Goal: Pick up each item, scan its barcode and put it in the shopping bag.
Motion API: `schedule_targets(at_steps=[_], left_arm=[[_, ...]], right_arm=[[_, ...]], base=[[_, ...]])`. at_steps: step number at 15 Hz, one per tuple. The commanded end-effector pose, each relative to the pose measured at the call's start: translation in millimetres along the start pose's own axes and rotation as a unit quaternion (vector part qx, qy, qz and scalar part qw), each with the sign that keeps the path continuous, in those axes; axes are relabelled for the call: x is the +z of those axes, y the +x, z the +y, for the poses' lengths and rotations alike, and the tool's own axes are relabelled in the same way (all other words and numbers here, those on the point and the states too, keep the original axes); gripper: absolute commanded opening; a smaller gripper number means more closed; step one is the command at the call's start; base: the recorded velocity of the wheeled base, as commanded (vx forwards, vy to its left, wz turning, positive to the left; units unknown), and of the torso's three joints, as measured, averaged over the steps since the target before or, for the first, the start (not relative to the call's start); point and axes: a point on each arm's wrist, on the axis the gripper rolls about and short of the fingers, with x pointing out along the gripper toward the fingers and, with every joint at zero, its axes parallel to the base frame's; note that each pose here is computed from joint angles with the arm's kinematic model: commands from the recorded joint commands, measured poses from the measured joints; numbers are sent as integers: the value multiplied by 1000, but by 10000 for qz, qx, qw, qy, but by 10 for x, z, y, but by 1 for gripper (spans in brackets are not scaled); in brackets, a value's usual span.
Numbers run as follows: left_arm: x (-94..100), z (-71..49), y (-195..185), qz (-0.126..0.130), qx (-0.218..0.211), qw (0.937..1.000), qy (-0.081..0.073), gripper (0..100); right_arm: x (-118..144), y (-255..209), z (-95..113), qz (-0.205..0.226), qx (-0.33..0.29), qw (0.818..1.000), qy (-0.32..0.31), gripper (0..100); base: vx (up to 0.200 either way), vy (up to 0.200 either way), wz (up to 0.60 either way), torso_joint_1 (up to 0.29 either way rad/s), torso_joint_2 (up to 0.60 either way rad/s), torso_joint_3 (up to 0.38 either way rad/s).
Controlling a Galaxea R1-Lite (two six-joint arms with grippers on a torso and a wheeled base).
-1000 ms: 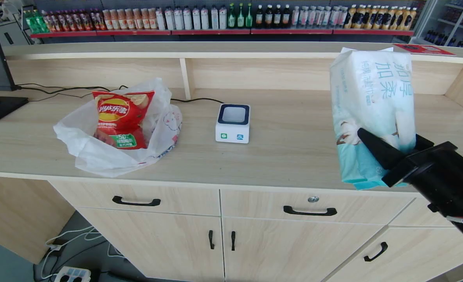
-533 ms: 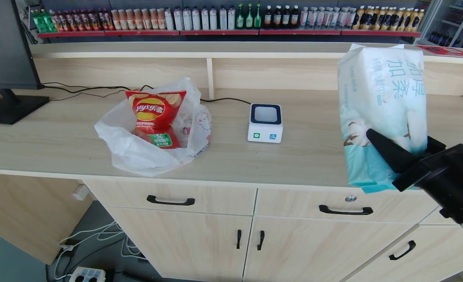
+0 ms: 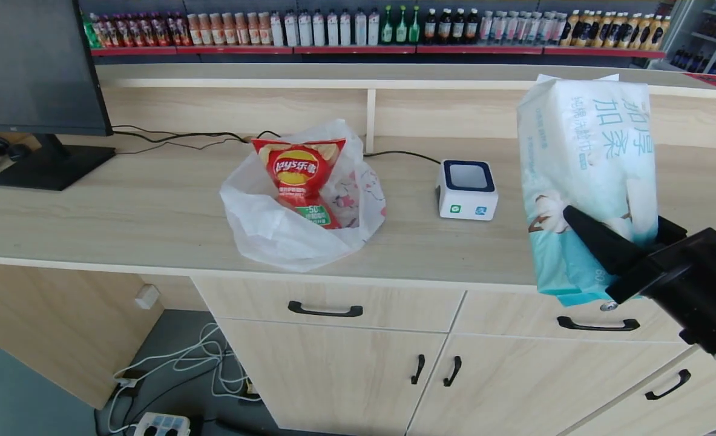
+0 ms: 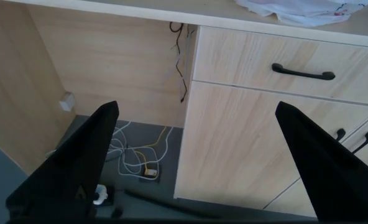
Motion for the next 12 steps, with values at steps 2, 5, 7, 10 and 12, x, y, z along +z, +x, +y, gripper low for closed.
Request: schedule_targets(at_steps=[2, 5, 7, 10, 12], left_arm=[[1, 0, 0, -3, 5, 10000, 2, 100], [1, 0, 0, -3, 5, 10000, 2, 100], [1, 0, 0, -3, 5, 10000, 10, 100], [1, 0, 0, -3, 5, 10000, -13, 100], [1, 0, 0, -3, 5, 10000, -6, 100]], right_arm=[[-40, -100, 50, 139, 120, 9998, 39, 0], [-63, -146, 71, 213, 175, 9996, 57, 0], [-100, -185, 82, 319, 202, 9993, 58, 0], [-142, -218, 84, 442, 207, 9988, 68, 0], [-209, -245, 87, 617, 216, 9978, 56, 0]], base=[[0, 100, 0, -1, 1, 4], [67, 0, 0, 1, 1, 1], [200, 0, 0, 0, -2, 5], [200, 0, 0, 2, -1, 2], [0, 0, 0, 0, 0, 0]])
